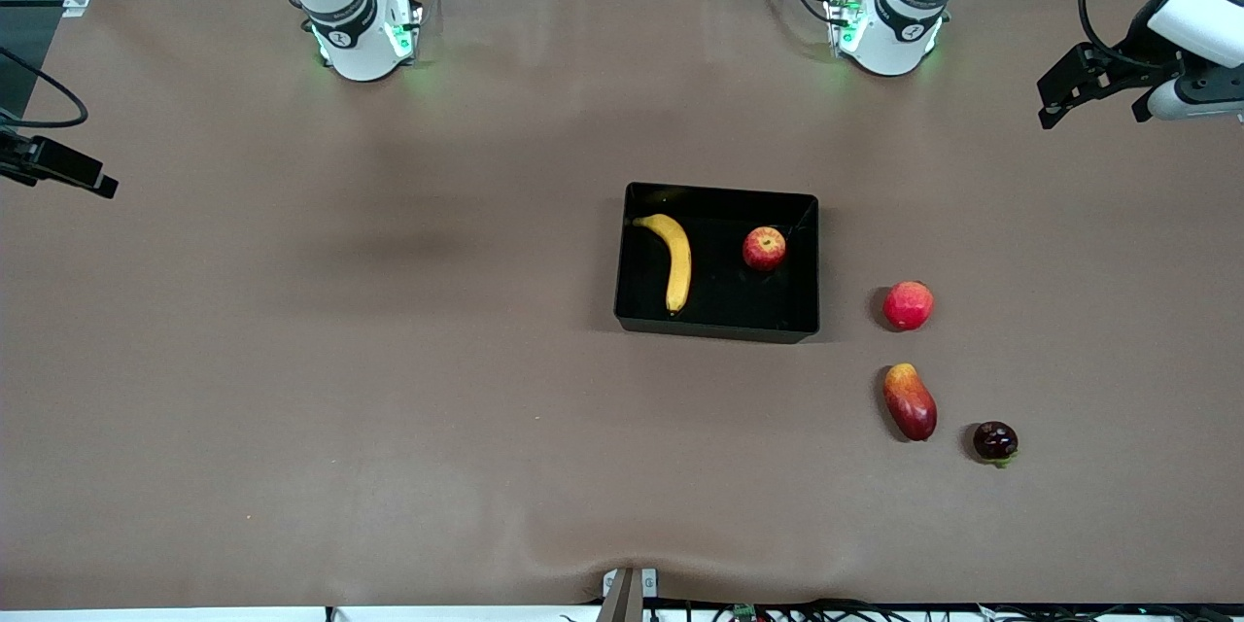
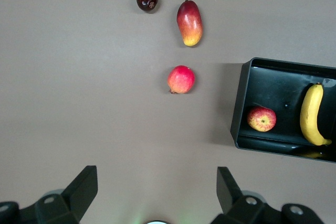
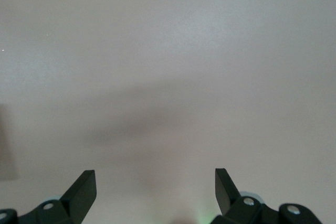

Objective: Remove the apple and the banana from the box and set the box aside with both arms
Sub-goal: 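Reach the left gripper toward the red apple inside the black box, then lower the left gripper and grasp the red apple in the box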

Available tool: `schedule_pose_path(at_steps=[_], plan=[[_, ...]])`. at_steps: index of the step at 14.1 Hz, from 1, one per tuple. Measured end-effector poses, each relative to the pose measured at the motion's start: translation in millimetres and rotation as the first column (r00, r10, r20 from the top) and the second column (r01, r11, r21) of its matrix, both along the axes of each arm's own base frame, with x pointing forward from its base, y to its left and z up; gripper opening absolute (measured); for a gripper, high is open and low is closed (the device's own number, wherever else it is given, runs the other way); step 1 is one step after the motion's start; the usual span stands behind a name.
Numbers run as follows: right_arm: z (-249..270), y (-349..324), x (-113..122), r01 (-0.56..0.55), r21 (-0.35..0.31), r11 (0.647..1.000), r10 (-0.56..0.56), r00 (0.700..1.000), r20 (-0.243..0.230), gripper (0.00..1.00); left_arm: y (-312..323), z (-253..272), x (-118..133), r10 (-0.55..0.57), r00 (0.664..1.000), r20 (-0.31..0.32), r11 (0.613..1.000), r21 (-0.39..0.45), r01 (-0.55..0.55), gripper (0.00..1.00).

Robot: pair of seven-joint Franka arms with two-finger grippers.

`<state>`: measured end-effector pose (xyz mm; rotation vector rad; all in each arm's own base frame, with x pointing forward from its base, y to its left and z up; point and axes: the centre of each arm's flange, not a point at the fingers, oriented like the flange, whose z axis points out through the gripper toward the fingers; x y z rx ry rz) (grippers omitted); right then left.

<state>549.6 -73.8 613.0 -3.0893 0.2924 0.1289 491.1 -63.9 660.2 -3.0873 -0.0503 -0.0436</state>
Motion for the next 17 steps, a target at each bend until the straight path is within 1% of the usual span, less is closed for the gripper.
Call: schedule_pose_path(at_steps=[4,6,8,9,11,13,15,17], plan=[[-0.7,0.0,0.0,0.0,0.0,1.0,0.0,1.0,-0.002,1.0,0.7,-4.4,3.3,0.002,1.0,-0.009,1.0,0.0,-0.002,1.0],[-0.9,0.0,0.0,0.0,0.0,1.0,0.0,1.0,-0.002,1.0,-3.0,-19.3,14.5,-0.004,0.999,-0.038,1.0,0.002,0.004,1.0],[-1.0,0.2,0.0,0.0,0.0,1.0,0.0,1.0,-0.002,1.0,-25.1,-45.8,29.2,-0.01,0.997,-0.082,1.0,0.006,0.011,1.0],[-1.2,0.4,0.0,-0.001,0.0,1.0,0.001,1.0,-0.002,1.0,-47.8,-63.5,37.3,0.008,0.995,-0.097,1.0,0.008,-0.007,1.0],[-2.1,0.7,-0.2,-0.001,0.001,1.0,0.001,1.0,-0.005,1.0,-107.7,-104.0,53.5,0.071,0.993,-0.091,0.997,0.003,-0.071,1.0],[-8.3,0.0,-0.7,0.0,0.003,1.0,0.0,1.0,-0.019,1.0,-164.8,-151.9,65.5,0.129,0.988,-0.088,0.991,-0.016,-0.131,1.0],[-11.6,-0.7,-0.9,0.001,0.004,1.0,-0.001,1.0,-0.026,1.0,-210.0,-202.8,70.0,0.219,0.969,-0.112,0.975,-0.017,-0.223,1.0],[-13.0,-0.9,-1.1,0.002,0.005,1.0,-0.002,1.0,-0.03,1.0,-246.6,-252.3,67.5,0.304,0.944,-0.128,0.952,-0.002,-0.307,1.0]])
